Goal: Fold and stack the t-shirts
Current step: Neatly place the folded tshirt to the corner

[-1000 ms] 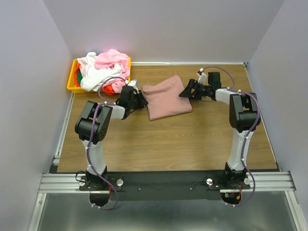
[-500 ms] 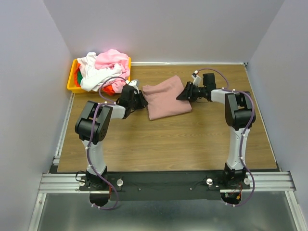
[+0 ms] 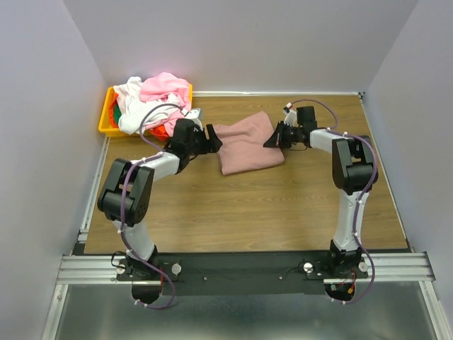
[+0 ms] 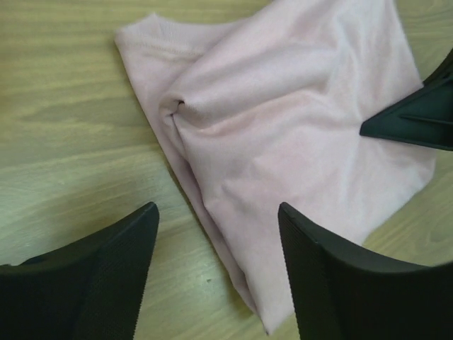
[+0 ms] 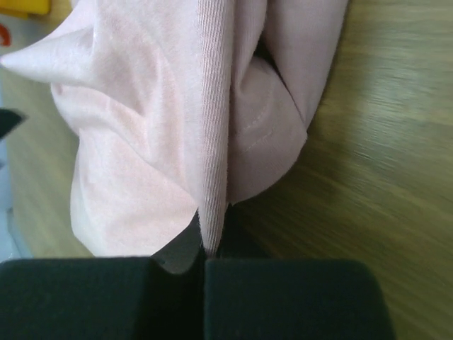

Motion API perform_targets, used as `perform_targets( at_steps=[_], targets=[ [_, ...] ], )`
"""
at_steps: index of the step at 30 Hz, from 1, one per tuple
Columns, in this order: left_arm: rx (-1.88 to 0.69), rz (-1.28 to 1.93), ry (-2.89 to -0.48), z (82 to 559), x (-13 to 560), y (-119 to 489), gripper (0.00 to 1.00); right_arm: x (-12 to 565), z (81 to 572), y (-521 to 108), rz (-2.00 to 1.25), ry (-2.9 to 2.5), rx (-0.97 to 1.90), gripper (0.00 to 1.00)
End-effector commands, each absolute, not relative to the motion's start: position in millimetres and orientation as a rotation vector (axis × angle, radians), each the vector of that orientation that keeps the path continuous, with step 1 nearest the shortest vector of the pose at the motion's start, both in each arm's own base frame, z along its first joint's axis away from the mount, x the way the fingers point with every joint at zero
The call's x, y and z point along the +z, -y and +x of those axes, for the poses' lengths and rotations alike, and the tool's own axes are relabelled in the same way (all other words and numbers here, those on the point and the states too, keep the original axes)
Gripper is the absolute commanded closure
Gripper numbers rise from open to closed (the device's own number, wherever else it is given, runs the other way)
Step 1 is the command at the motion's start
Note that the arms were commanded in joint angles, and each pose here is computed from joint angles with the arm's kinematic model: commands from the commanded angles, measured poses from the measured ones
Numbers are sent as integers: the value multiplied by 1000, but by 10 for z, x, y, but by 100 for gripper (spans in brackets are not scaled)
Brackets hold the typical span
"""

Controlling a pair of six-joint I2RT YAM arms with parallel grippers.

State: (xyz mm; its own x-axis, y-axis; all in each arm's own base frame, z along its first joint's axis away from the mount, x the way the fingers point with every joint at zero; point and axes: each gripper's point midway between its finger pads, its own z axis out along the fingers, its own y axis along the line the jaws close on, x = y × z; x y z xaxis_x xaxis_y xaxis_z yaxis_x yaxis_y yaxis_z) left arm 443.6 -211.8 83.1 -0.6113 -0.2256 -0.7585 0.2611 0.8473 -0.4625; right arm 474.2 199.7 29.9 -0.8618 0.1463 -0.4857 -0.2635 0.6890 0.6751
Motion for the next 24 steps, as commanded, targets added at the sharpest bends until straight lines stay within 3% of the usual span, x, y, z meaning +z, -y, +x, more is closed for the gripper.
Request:
perform_targets(
  at_steps=[1, 13, 24],
  targets=[
    [-603, 69, -2072, 4416, 1306, 2014, 20, 538, 4924, -1707, -75, -2390, 778, 100],
    [-708, 81, -1890, 3907, 2318, 1975, 19, 460, 5239, -665, 40, -2450, 270, 100],
    [-673, 66, -1852, 3762, 2512, 1850, 16, 314, 5511, 558, 143, -2476, -84, 100]
  ],
)
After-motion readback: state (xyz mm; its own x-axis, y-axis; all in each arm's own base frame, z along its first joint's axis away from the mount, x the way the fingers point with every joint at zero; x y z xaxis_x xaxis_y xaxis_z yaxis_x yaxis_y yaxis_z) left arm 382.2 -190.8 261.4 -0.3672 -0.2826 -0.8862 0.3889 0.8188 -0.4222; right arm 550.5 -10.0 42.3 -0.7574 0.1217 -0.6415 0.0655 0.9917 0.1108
